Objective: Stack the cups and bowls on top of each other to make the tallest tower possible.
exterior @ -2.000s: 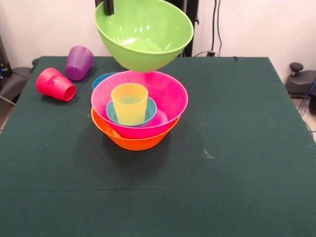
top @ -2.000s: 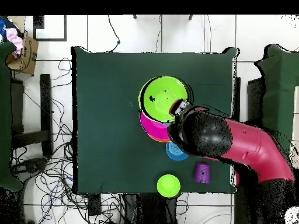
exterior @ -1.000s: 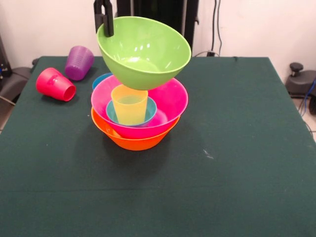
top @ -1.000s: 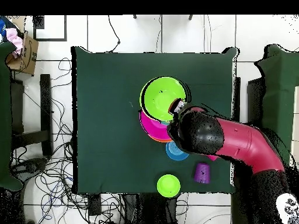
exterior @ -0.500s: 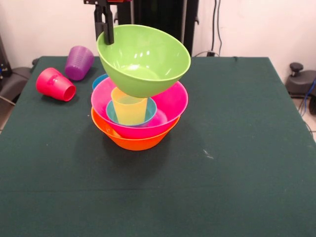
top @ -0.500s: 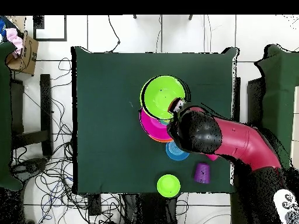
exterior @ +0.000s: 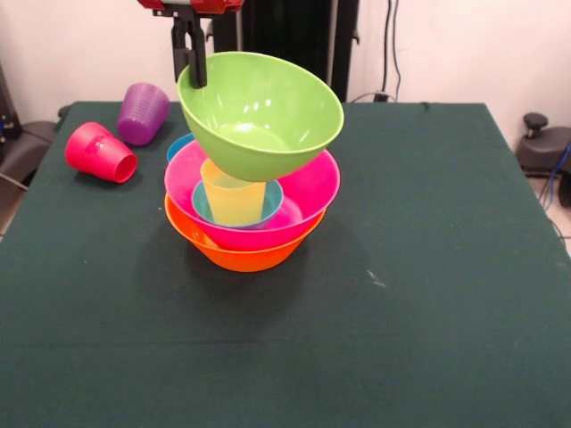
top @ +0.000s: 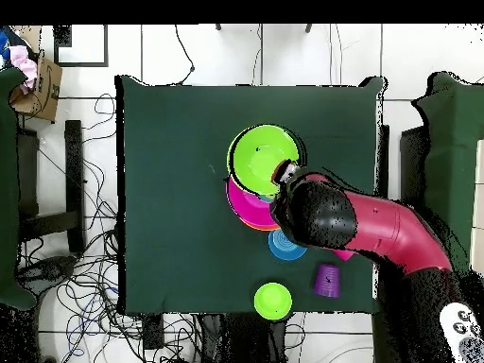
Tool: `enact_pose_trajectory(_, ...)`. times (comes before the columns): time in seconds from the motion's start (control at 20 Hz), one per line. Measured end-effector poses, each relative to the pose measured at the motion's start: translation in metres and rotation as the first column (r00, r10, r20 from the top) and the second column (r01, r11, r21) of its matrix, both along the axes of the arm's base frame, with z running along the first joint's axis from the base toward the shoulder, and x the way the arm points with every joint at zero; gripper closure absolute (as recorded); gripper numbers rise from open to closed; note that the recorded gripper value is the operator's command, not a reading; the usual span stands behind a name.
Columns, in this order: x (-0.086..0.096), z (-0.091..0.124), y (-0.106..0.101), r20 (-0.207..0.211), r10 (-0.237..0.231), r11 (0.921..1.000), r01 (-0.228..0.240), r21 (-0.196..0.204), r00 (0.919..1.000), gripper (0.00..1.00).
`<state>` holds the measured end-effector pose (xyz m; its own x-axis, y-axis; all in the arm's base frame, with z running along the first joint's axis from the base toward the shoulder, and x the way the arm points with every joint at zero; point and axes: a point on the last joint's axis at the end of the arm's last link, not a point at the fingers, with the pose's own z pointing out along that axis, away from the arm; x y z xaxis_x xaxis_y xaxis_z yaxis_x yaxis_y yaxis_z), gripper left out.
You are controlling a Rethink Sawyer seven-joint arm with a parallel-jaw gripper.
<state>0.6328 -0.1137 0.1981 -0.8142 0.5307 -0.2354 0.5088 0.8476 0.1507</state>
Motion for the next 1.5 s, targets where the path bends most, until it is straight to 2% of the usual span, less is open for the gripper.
enact_pose_trajectory(0.65, -0.001, -0.001, -0.002, 0.001, 0.003, 1.0, -0.003, -0.006, 1.0, 1.0)
enact_pose_trajectory(0.9, -0.003, -0.003, -0.01, 0.008, -0.002, 0.9999, 0.002, -0.012, 1.0, 1.0)
enact_pose_trajectory(1.3, -0.011, -0.026, -0.027, 0.003, -0.004, 0.9999, 0.004, -0.014, 1.0, 1.0)
enact_pose_trajectory(1.5, -0.014, -0.04, -0.027, 0.0, 0.003, 1.0, -0.003, -0.008, 1.0, 1.0)
